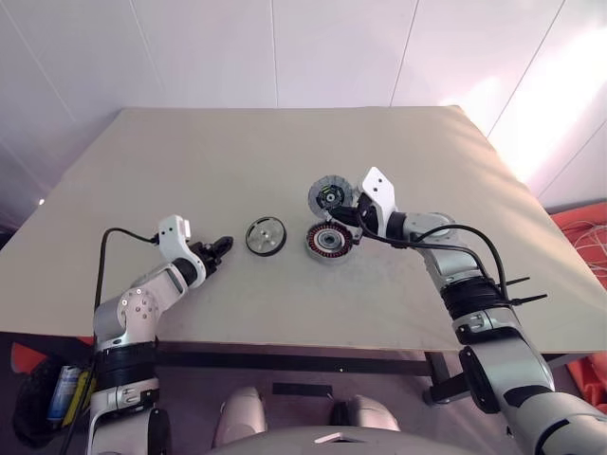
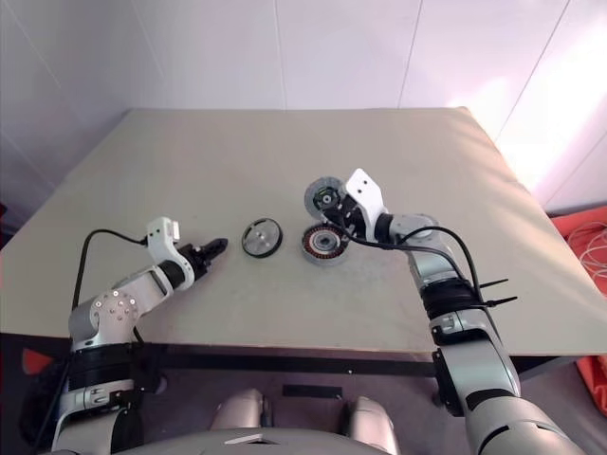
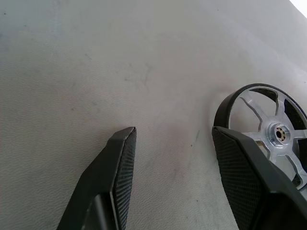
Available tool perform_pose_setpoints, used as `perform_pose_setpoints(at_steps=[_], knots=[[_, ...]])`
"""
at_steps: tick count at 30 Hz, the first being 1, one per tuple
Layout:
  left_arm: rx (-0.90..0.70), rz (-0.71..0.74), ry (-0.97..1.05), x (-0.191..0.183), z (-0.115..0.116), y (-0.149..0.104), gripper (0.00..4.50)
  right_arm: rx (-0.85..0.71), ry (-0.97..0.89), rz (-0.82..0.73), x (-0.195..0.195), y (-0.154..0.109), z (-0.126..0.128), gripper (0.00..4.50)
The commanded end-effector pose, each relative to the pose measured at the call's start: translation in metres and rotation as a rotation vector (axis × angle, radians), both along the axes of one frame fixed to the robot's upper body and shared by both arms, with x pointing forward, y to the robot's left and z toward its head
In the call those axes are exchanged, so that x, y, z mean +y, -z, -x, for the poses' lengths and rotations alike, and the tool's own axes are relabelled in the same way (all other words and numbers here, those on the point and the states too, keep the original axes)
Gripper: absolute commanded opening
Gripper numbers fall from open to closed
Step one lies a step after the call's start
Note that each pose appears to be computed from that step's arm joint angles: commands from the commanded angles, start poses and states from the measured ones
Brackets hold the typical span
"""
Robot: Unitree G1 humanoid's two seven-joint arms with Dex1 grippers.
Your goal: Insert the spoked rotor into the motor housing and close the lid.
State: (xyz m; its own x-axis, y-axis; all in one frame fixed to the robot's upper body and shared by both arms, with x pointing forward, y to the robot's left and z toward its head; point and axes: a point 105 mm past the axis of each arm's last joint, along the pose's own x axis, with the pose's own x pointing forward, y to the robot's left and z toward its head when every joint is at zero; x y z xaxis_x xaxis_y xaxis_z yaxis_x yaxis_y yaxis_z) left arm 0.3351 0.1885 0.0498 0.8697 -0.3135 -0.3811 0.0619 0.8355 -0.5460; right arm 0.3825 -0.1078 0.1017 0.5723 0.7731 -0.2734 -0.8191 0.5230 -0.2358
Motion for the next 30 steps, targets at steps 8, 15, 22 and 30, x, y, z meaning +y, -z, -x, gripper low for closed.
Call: perform_pose_setpoints(at_steps=[8, 15, 22, 30], knots=[[-0.042, 0.163, 0.043, -0.013, -0.005, -0.018, 2.62, -0.070, -0.001, -0.026, 0.000, -0.021, -0.002, 0.00], [-0.032, 0.184, 0.044, -0.016, -0.014, -0.017, 2.62, -0.073, 0.002, -0.025, 0.000, -0.020, -0.002, 0.00], [0.079, 0.183, 0.055, -0.020, -0.009, 0.001, 3.52, -0.082, 0.014, -0.019, -0.003, -0.019, -0.003, 0.00], [0.238, 0.207, 0.031, -0.018, -0.010, 0.014, 3.80, -0.085, 0.020, -0.020, -0.003, -0.019, -0.003, 0.00]])
